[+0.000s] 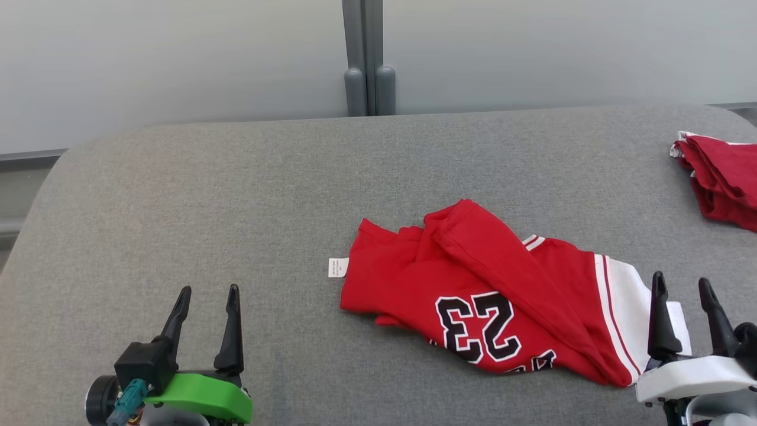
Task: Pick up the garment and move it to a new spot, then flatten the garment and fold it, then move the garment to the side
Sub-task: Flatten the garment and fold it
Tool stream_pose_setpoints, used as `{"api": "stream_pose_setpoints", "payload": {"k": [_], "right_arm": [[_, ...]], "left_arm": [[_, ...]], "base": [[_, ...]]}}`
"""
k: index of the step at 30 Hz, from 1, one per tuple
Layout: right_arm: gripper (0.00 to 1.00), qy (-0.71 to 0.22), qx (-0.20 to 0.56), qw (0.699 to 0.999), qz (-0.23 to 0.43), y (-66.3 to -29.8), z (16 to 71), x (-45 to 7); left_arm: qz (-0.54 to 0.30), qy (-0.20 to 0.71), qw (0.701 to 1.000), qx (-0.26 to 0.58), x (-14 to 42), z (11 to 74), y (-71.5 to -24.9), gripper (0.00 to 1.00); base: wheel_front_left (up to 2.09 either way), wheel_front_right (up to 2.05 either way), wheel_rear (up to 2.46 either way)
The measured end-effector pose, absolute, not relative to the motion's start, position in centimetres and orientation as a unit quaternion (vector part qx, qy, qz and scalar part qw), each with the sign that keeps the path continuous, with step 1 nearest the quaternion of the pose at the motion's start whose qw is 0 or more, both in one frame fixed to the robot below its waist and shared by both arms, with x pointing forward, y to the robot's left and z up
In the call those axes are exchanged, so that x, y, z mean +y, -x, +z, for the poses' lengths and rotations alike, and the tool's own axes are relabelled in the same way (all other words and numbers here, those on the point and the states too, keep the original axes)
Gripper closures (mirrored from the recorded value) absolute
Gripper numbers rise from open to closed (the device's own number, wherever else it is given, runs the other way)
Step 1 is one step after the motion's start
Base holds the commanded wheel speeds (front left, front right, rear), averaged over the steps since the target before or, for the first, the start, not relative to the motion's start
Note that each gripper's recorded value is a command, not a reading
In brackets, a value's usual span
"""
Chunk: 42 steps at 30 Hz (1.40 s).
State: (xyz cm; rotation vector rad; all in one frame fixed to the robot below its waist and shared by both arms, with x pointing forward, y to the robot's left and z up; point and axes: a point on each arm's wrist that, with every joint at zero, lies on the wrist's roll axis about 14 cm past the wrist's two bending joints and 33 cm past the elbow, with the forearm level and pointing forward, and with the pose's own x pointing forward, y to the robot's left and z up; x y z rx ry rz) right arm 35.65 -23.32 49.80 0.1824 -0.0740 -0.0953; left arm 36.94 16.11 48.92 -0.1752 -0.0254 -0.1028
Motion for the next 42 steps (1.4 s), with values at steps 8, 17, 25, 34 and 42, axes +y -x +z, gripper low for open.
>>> {"api": "stream_pose_setpoints", "payload": {"k": [8,17,25,34,42], "right_arm": [[0.0,-0.082,-0.058,0.994,-0.039,-35.0,51.2,-22.7],[0.0,-0.086,-0.049,0.995,-0.026,-34.4,50.6,-21.6],[0.0,-0.088,-0.045,0.995,-0.036,-34.3,50.4,-22.0],[0.0,-0.089,-0.035,0.992,-0.079,-33.9,49.6,-24.5],[0.0,-0.085,-0.016,0.989,-0.12,-33.0,48.5,-26.8]], "left_arm": [[-0.061,0.087,0.994,-0.012,15.5,48.9,-37.0,0.0],[-0.128,0.075,0.988,-0.035,11.3,51.0,-39.2,0.0],[-0.241,0.054,0.967,-0.068,3.6,54.6,-42.7,0.0],[-0.349,0.023,0.936,-0.026,-4.3,53.4,-45.2,0.0],[-0.401,-0.002,0.915,0.054,-7.6,47.9,-45.5,0.0]], "base": [[0.0,0.0,0.0],[0.0,0.0,0.0],[0.0,0.0,0.0],[0.0,0.0,0.0],[0.0,0.0,0.0]]}}
